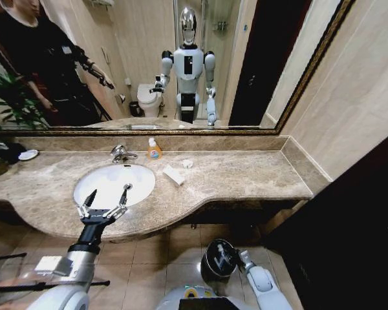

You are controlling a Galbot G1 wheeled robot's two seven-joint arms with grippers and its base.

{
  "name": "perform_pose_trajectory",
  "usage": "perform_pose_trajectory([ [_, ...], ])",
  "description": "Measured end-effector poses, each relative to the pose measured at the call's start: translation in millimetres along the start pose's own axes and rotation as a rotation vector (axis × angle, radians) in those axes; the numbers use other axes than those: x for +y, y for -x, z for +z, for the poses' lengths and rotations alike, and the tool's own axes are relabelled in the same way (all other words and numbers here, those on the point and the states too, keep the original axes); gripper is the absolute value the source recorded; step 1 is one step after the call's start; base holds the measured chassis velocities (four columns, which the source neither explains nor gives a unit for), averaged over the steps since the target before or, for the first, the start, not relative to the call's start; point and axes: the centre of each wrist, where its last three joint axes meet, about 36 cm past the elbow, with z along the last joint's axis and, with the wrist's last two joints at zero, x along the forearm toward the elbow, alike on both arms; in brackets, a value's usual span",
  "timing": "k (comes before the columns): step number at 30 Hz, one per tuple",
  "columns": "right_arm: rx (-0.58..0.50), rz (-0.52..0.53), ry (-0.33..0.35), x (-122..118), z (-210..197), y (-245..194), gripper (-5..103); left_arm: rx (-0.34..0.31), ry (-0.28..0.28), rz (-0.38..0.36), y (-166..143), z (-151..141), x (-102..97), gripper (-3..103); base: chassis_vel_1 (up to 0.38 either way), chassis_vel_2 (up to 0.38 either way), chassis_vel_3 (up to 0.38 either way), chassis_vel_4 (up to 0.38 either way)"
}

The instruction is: Pick up the trash from the sink and place it in the trash bin.

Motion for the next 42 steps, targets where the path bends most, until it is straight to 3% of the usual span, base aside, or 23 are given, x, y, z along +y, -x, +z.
perform_pose_trajectory([
  [1, 0.000, 0.000, 0.000, 0, 0, 0, 51, 0.000, 0.000, 0.000, 0, 0, 0.0, 100, 0.000, 0.000, 0.000, 0.000],
  [3, -0.012, 0.006, -0.010, -8, -9, -18, 66, 0.000, 0.000, 0.000, 0, 0, 0.0, 100, 0.000, 0.000, 0.000, 0.000],
  [6, -0.044, -0.008, -0.028, -19, -16, -37, 72, 0.000, 0.000, 0.000, 0, 0, 0.0, 100, 0.000, 0.000, 0.000, 0.000],
  [7, -0.070, -0.034, -0.051, -28, -18, -54, 72, 0.000, 0.000, 0.000, 0, 0, 0.0, 100, 0.000, 0.000, 0.000, 0.000],
  [8, -0.115, -0.071, -0.091, -40, -21, -84, 83, 0.000, 0.000, 0.000, 0, 0, 0.0, 100, 0.000, 0.000, 0.000, 0.000],
  [10, -0.134, -0.080, -0.107, -43, -20, -99, 83, 0.000, 0.000, 0.000, 0, 0, 0.0, 100, 0.000, 0.000, 0.000, 0.000],
  [11, -0.214, -0.106, -0.131, -43, -17, -143, 93, 0.000, 0.000, 0.000, 0, 0, 0.0, 100, 0.000, 0.000, 0.000, 0.000],
  [14, -0.270, -0.118, -0.140, -40, -22, -174, 97, 0.000, 0.000, 0.000, 0, 0, 0.0, 100, 0.000, 0.000, 0.000, 0.000],
  [16, -0.392, -0.137, -0.147, -44, -50, -222, 100, 0.000, 0.000, 0.000, 0, 0, 0.0, 100, 0.000, 0.000, 0.000, 0.000],
  [17, -0.392, -0.137, -0.147, -44, -50, -222, 100, 0.000, 0.000, 0.000, 0, 0, 0.0, 100, 0.000, 0.000, 0.000, 0.000],
  [19, -0.503, -0.125, -0.119, -32, -94, -249, 100, 0.000, 0.000, 0.000, 0, 0, 0.0, 100, 0.000, 0.000, 0.000, 0.000],
  [20, -0.503, -0.125, -0.119, -32, -94, -249, 100, 0.000, 0.000, 0.000, 0, 0, 0.0, 100, 0.000, 0.000, 0.000, 0.000],
  [21, -0.553, -0.106, -0.076, -17, -126, -257, 100, 0.000, 0.000, 0.000, 0, 0, 0.0, 100, 0.000, 0.000, 0.000, 0.000],
  [22, -0.553, -0.106, -0.076, -17, -126, -257, 100, 0.000, 0.000, 0.000, 0, 0, 0.0, 100, 0.000, 0.000, 0.000, 0.000],
  [24, -0.613, -0.117, -0.025, 9, -187, -262, 100, 0.000, 0.000, 0.000, 0, 0, 0.0, 100, 0.000, 0.000, 0.000, 0.000],
  [25, -0.613, -0.117, -0.025, 9, -187, -262, 100, 0.000, 0.000, 0.000, 0, 0, 0.0, 100, 0.000, 0.000, 0.000, 0.000],
  [27, -0.682, -0.147, 0.011, 37, -231, -250, 100, 0.000, 0.000, 0.000, 0, 0, 0.0, 100, 0.000, 0.000, 0.000, 0.000],
  [30, -0.688, -0.190, -0.002, 57, -256, -221, 100, 0.000, 0.000, 0.000, 0, 0, 0.0, 100, 0.000, 0.000, 0.000, 0.000],
  [36, -0.689, -0.208, -0.061, 62, -297, -171, 100, 0.000, 0.000, 0.000, 0, 0, 0.0, 100, 0.000, 0.000, 0.000, 0.000],
  [41, -0.728, -0.220, -0.116, 59, -396, -116, 100, 0.000, 0.000, 0.000, 0, 0, 0.0, 100, 0.000, 0.000, 0.000, 0.000],
  [42, -0.728, -0.220, -0.116, 59, -396, -116, 100, 0.000, 0.000, 0.000, 0, 0, 0.0, 100, 0.000, 0.000, 0.000, 0.000],
])
